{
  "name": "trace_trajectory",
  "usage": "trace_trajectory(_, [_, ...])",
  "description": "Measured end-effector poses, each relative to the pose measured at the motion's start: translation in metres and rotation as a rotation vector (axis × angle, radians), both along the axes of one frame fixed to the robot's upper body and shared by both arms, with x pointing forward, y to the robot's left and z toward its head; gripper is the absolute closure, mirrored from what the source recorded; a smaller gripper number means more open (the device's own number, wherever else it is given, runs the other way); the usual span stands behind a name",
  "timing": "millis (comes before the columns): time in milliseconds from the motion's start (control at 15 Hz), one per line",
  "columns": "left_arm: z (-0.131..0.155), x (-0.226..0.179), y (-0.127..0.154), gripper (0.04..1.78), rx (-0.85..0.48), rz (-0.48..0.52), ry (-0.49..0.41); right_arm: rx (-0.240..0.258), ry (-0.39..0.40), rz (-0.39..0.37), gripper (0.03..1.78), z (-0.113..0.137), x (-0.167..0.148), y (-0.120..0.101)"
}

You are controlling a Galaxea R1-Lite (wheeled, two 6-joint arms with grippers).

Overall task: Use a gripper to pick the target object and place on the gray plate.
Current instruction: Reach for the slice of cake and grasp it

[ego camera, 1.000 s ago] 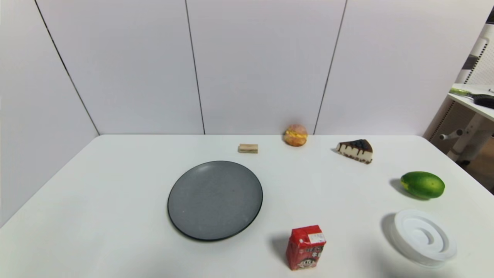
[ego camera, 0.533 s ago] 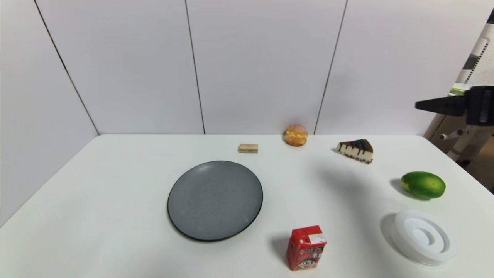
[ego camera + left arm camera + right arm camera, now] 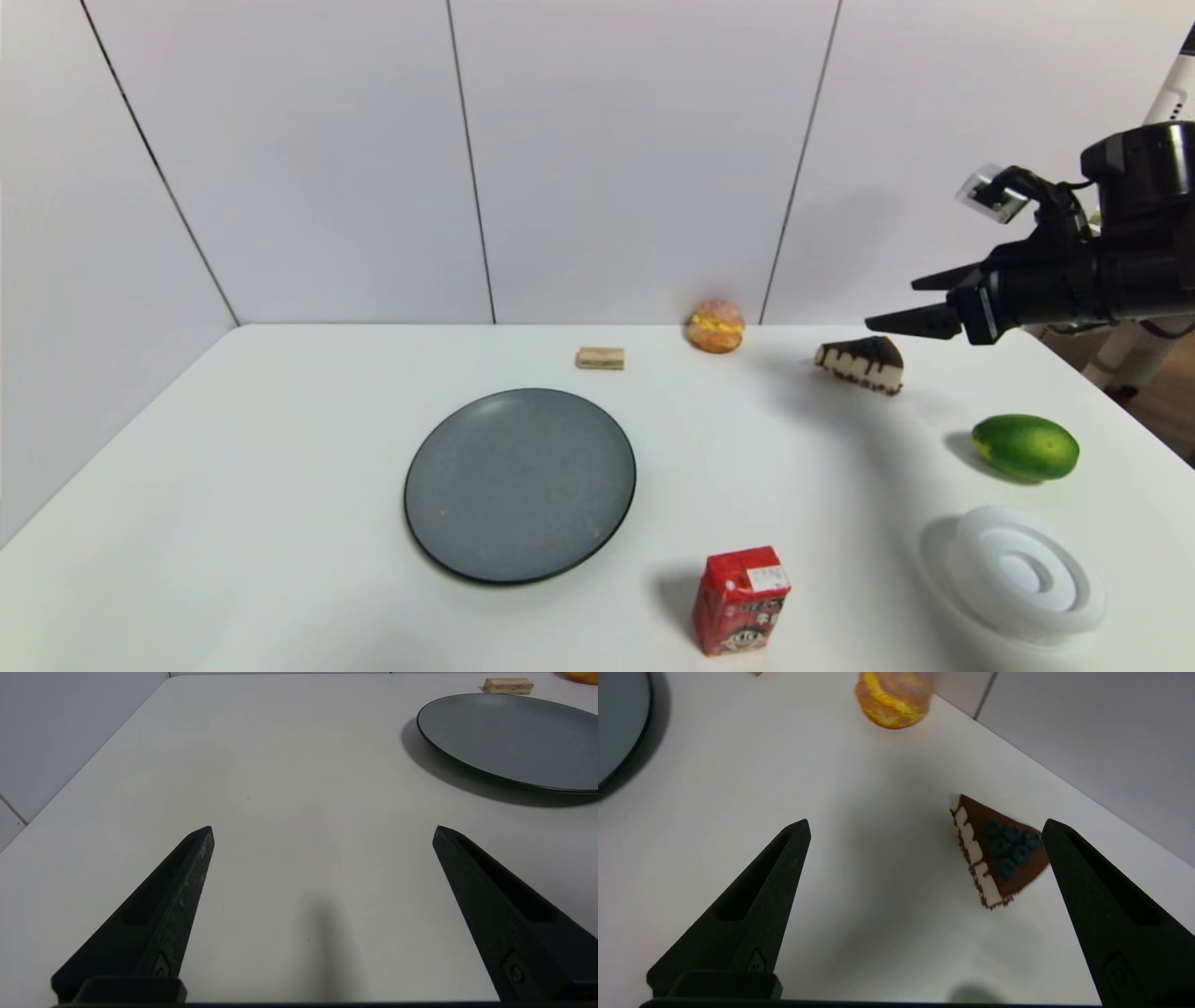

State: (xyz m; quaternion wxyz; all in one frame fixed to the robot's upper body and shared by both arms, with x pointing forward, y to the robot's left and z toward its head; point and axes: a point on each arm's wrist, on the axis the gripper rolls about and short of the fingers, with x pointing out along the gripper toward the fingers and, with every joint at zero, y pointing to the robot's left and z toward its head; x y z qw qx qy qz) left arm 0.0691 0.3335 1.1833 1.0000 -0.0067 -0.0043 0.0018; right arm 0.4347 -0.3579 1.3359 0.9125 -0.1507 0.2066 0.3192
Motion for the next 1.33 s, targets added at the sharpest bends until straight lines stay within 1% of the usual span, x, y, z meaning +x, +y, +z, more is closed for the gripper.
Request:
trace_trajectory(67, [0.0,0.0,0.0,0.13,0.0,0.0,0.0,-0.005,-0.031,0.095,0.1,-0.01,0.009,-0.011])
trace_trajectory(133, [0.0,0.0,0.0,0.13,0.0,0.0,0.0,-0.015,-0.069,0.17,0.1,-0.019,0.015,-0.021])
trace_trajectory(200, [0.0,0.0,0.0,0.13,0.0,0.0,0.0,-0.032,-0.109,0.225,0.1,-0.027,0.022,-0.031])
trace_trajectory(267, [0.0,0.0,0.0,0.13,0.0,0.0,0.0,-0.06,-0.145,0.26,0.1,-0.034,0.029,-0.038])
trace_trajectory(333, [0.0,0.0,0.0,0.13,0.0,0.0,0.0,-0.085,-0.167,0.274,0.1,-0.039,0.035,-0.044])
trace_trajectory(400, [0.0,0.0,0.0,0.13,0.0,0.0,0.0,-0.098,-0.181,0.282,0.1,-0.043,0.042,-0.047])
trace_trajectory(600, [0.0,0.0,0.0,0.13,0.0,0.0,0.0,-0.102,-0.199,0.293,0.1,-0.055,0.062,-0.052])
trace_trajectory(733, [0.0,0.0,0.0,0.13,0.0,0.0,0.0,-0.116,-0.216,0.302,0.1,-0.06,0.075,-0.054])
trace_trajectory(867, [0.0,0.0,0.0,0.13,0.0,0.0,0.0,-0.111,-0.203,0.3,0.1,-0.067,0.085,-0.056])
trace_trajectory(1000, [0.0,0.0,0.0,0.13,0.0,0.0,0.0,-0.097,-0.167,0.302,0.1,-0.072,0.091,-0.057])
trace_trajectory(1200, [0.0,0.0,0.0,0.13,0.0,0.0,0.0,-0.087,-0.145,0.303,0.1,-0.08,0.099,-0.057])
trace_trajectory(1333, [0.0,0.0,0.0,0.13,0.0,0.0,0.0,-0.072,-0.102,0.308,0.1,-0.086,0.1,-0.055])
